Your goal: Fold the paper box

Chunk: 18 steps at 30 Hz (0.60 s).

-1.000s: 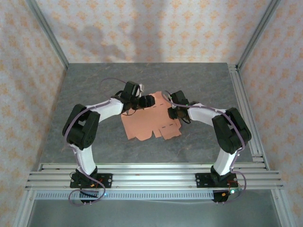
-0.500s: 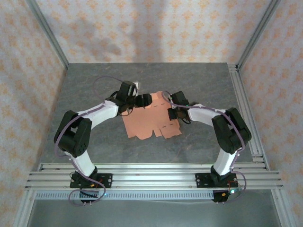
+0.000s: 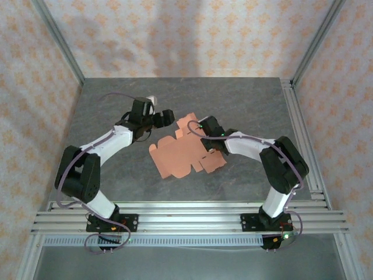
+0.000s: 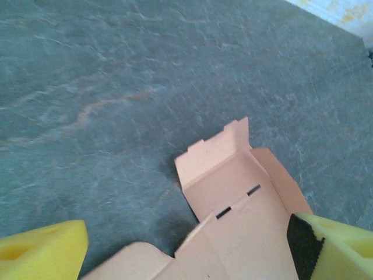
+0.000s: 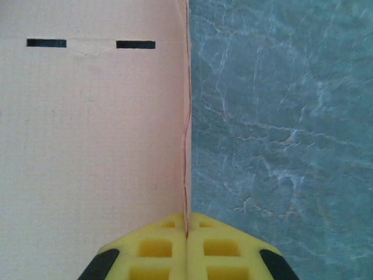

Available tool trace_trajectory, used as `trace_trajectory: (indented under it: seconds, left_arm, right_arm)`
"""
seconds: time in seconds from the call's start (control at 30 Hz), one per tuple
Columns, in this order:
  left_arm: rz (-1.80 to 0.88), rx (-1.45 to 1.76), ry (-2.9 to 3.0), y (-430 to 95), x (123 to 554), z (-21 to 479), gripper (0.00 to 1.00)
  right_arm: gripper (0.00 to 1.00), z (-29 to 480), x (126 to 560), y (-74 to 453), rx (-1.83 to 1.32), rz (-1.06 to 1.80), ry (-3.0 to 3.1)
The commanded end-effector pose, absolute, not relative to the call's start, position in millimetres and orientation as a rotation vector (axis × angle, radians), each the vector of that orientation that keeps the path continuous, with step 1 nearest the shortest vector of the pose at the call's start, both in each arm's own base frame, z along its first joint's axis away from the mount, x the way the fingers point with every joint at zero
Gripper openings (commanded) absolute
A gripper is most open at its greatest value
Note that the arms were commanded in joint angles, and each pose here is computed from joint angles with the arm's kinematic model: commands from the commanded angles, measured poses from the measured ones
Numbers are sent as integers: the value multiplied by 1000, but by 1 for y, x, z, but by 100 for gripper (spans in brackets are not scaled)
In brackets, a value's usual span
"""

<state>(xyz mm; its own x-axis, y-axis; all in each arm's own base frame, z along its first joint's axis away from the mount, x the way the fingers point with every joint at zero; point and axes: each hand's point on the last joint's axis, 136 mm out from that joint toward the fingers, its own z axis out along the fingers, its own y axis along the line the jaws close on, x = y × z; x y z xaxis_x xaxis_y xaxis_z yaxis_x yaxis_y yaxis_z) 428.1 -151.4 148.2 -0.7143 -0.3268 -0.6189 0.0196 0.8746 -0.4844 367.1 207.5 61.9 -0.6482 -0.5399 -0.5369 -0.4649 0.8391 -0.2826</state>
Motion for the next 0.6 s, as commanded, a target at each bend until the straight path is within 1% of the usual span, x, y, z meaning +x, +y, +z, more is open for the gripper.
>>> trace_trajectory:
  seconds: [0.0, 0.13, 0.3, 0.43, 0.57]
  left_arm:
    - [-544, -240, 2287, -133, 425, 152, 91]
    - [-533, -248, 2287, -126, 429, 152, 92]
    - [-536, -265, 2301, -118, 444, 149, 93]
    - [-539, -274, 2298, -113, 456, 147, 93]
    - [-549, -274, 2302, -111, 464, 145, 93]
  right_arm:
    - [0, 94, 381, 198, -815, -404, 2226]
    - [0, 105, 381, 205, -866, -434, 2150]
    - [0, 123, 386, 212, -854, -441, 2063]
    - [0, 135, 391, 215, -897, -523, 1947]
    - [0, 135, 394, 218, -973, -619, 1909]
